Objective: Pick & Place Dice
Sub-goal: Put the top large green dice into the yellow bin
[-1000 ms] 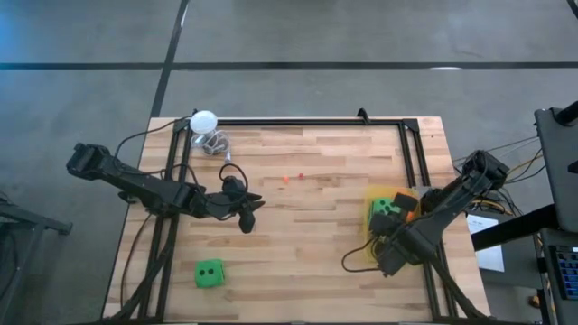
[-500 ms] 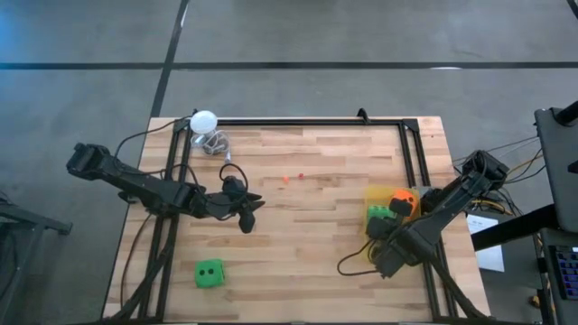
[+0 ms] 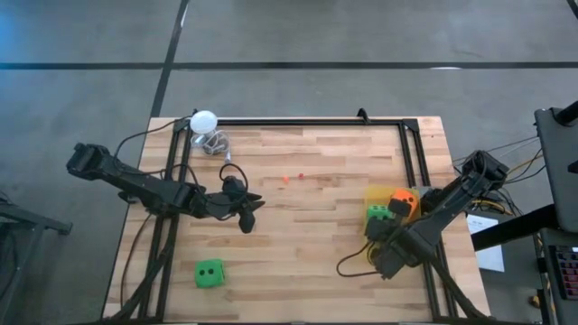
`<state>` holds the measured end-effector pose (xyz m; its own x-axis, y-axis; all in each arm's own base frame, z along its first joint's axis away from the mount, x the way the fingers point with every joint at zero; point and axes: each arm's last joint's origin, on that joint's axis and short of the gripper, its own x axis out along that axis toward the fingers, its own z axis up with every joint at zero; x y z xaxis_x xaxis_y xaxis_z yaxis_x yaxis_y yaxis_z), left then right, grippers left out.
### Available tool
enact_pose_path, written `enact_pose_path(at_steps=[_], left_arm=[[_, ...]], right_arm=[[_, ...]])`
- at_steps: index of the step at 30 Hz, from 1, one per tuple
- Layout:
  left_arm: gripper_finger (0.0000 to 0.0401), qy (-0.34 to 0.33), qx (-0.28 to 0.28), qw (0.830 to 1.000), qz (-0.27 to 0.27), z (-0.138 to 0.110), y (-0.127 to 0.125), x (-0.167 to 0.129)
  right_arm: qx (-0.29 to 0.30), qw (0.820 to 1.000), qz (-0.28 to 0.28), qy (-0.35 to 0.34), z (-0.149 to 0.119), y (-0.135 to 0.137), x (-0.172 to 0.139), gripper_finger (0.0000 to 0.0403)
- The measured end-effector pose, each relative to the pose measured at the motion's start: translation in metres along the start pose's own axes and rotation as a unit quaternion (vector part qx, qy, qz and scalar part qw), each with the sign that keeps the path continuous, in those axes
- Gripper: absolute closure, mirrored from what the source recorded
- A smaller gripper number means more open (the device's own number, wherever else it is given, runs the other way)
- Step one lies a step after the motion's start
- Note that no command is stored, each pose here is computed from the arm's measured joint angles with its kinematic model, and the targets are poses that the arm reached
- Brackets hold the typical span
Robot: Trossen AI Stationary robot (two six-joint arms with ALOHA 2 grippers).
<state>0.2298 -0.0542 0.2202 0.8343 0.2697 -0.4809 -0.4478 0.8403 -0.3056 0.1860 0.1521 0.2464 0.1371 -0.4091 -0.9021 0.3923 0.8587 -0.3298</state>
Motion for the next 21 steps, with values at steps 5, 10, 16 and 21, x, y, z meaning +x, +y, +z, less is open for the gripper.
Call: enact_pose_path(at_steps=[5, 10, 16, 21], left_arm=[[0.0288, 0.0, 0.0, 1.0, 0.0, 0.0, 0.0, 0.0], [0.0288, 0.0, 0.0, 1.0, 0.0, 0.0, 0.0, 0.0], [0.0288, 0.0, 0.0, 1.0, 0.0, 0.0, 0.0, 0.0], [0.0288, 0.0, 0.0, 1.0, 0.0, 0.0, 0.0, 0.0]], right_arm=[[-0.001, 0.999, -0.046, 0.0, 0.001, -0.01, 0.002, 0.0395], [-0.009, 0.998, -0.05, 0.036, 0.004, -0.014, 0.012, 0.0395], [-0.006, 0.998, -0.033, 0.048, 0.001, -0.014, 0.018, 0.0395], [-0.001, 0.999, -0.022, 0.044, 0.0, -0.015, 0.02, 0.0395]])
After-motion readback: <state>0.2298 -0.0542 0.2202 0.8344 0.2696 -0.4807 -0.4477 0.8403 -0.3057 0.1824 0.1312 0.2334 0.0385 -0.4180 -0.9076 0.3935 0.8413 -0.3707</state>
